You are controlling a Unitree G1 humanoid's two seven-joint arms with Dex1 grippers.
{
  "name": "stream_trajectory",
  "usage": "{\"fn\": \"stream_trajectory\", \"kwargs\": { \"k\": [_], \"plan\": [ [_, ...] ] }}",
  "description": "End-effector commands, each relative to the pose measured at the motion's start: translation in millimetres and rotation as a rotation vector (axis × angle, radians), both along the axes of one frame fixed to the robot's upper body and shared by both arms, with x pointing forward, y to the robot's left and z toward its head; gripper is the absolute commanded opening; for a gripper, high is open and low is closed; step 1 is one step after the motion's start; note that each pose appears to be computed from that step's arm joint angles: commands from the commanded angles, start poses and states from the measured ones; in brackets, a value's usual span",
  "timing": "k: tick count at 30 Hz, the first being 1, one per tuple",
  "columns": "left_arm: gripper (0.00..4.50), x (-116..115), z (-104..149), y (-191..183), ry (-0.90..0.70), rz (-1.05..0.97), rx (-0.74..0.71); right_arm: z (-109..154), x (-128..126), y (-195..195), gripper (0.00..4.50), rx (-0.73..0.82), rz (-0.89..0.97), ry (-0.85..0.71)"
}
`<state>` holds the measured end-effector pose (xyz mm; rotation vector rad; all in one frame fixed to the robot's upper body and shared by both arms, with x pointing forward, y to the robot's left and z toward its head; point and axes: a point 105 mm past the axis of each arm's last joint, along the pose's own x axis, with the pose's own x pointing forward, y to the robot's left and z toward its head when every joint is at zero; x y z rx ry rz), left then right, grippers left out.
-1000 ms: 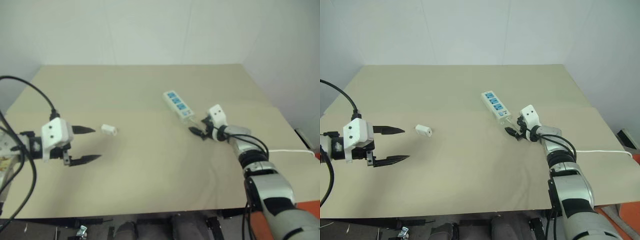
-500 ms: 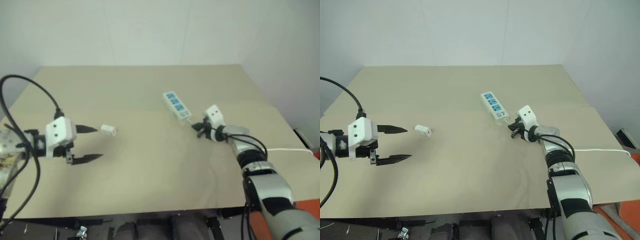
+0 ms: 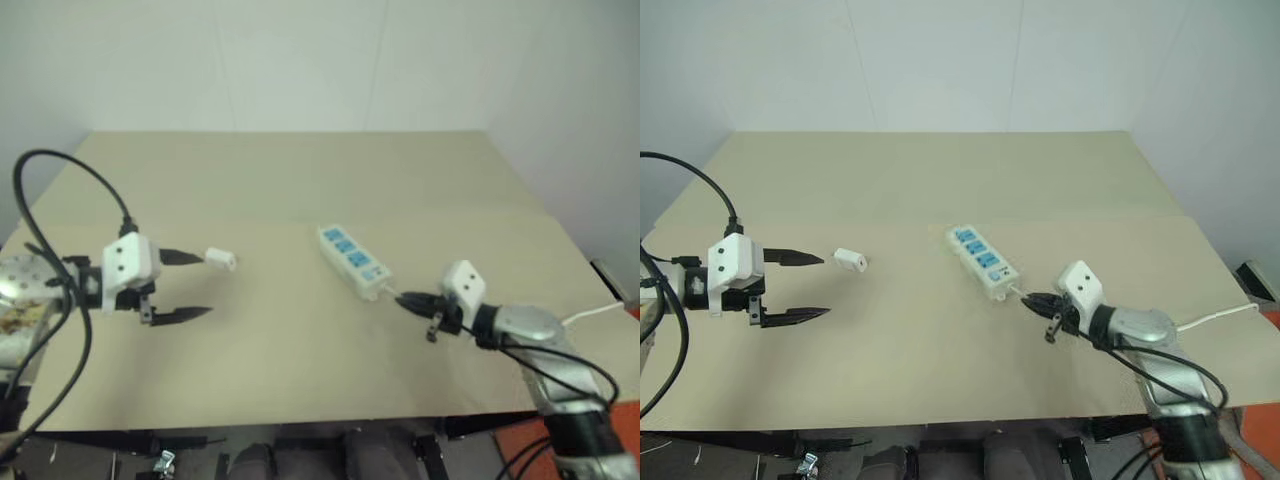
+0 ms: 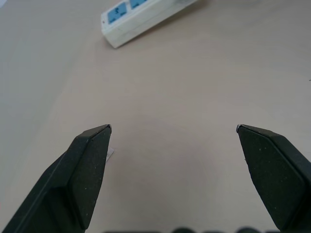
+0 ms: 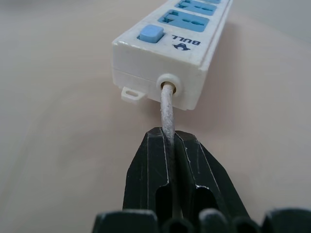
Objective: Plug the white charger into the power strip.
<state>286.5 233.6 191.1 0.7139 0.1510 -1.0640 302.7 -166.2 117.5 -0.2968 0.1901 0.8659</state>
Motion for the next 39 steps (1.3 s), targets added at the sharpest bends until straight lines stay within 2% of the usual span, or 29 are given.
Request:
{"fn": "stream_trajectory", "kwargs": {
  "k": [1, 4, 12, 16, 19, 24, 39],
  "plan": [
    [4.50, 0, 5, -3, -0.034, -0.024, 0.005, 13, -5, -1, 0.69, 0.018, -0.016, -0.017],
    [4.50, 2, 4, -5, -0.038, -0.026, 0.005, 8, -5, -1, 1.56, 0.011, -0.034, -0.013],
    [4.50, 2, 3, -5, -0.050, -0.025, 0.003, 14, -11, 4, 4.42, 0.091, -0.074, -0.046],
    [4.50, 3, 2, -7, -0.052, -0.031, -0.005, 13, -10, 15, 4.47, 0.137, -0.114, -0.071],
    [4.50, 4, -1, -15, -0.047, -0.066, -0.013, 14, 2, 21, 4.47, 0.119, -0.249, -0.170],
    [4.50, 8, 0, -25, -0.053, -0.102, -0.018, 14, 1, 33, 4.47, 0.247, -0.278, -0.143],
    [4.50, 9, 6, -33, -0.096, -0.167, -0.028, -21, 2, 50, 4.47, 0.242, -0.321, -0.100]
  ]
}}
